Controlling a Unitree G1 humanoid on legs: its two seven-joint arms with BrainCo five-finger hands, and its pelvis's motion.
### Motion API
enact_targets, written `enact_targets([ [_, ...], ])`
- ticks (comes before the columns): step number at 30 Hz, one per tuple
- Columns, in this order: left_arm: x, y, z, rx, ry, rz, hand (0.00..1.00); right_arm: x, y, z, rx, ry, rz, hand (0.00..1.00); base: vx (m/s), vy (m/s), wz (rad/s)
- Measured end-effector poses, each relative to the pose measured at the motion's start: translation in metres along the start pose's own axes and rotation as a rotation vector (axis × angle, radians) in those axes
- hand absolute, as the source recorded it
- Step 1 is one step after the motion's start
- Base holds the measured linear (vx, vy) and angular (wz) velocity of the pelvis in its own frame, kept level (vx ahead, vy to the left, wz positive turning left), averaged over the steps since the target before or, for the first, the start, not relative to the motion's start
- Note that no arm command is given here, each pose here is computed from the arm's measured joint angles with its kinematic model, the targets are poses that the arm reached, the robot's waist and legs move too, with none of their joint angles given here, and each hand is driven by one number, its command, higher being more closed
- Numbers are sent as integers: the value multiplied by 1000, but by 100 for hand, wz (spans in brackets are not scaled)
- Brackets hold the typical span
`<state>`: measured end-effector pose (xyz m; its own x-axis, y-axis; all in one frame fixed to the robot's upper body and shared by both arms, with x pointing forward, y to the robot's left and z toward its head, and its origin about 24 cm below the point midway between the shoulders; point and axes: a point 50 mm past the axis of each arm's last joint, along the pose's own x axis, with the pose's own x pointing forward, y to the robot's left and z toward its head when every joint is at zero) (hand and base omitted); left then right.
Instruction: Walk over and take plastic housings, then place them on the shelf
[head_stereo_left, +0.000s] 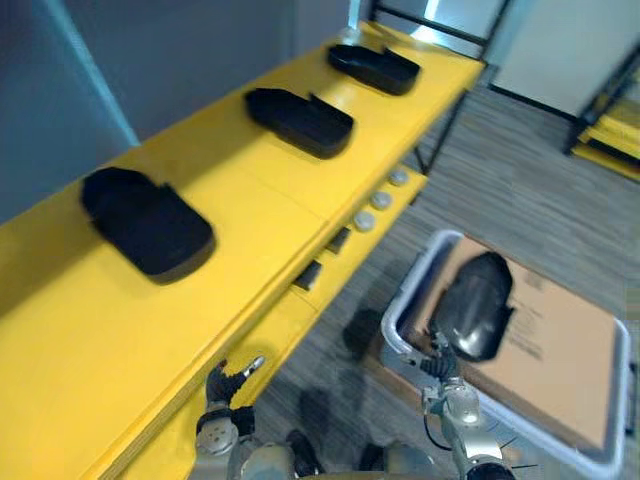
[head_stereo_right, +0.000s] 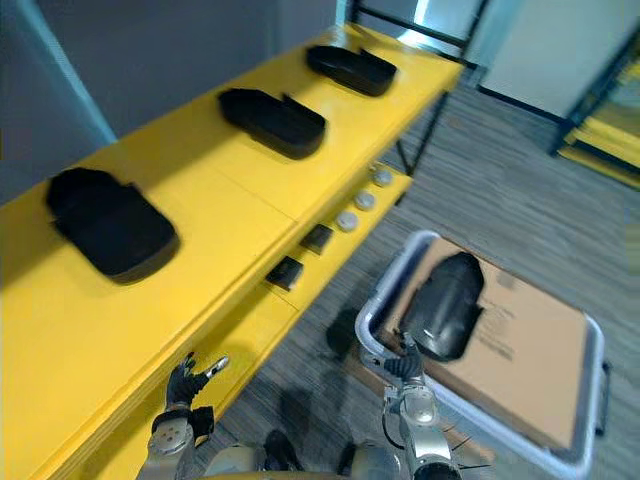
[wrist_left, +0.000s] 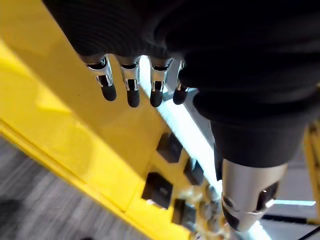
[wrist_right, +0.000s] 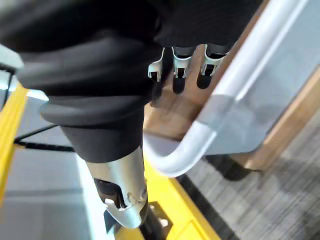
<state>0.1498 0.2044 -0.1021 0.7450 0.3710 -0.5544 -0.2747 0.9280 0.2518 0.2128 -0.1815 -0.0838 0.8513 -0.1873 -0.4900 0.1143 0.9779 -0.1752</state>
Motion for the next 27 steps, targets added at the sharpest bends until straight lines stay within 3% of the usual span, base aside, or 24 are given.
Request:
enact_targets([
  [9,-5,-11,-32,3,156,-23,0,-3,-5,-9,-33,31,6,0,14,-156,-84],
  [18,1,-14,-26,-18,148,-30,0,-12,-6,-26,-9,85,-28,0,2,108,-72],
  [22,2,-9,-27,-6,150,-21,0,-14,-30,-17,73,38,-151,0,-37,65,-31],
  [27,2,6,-31,24,159,9,0,-24,-99,1,234,-64,-474,0,-2,3,-15],
])
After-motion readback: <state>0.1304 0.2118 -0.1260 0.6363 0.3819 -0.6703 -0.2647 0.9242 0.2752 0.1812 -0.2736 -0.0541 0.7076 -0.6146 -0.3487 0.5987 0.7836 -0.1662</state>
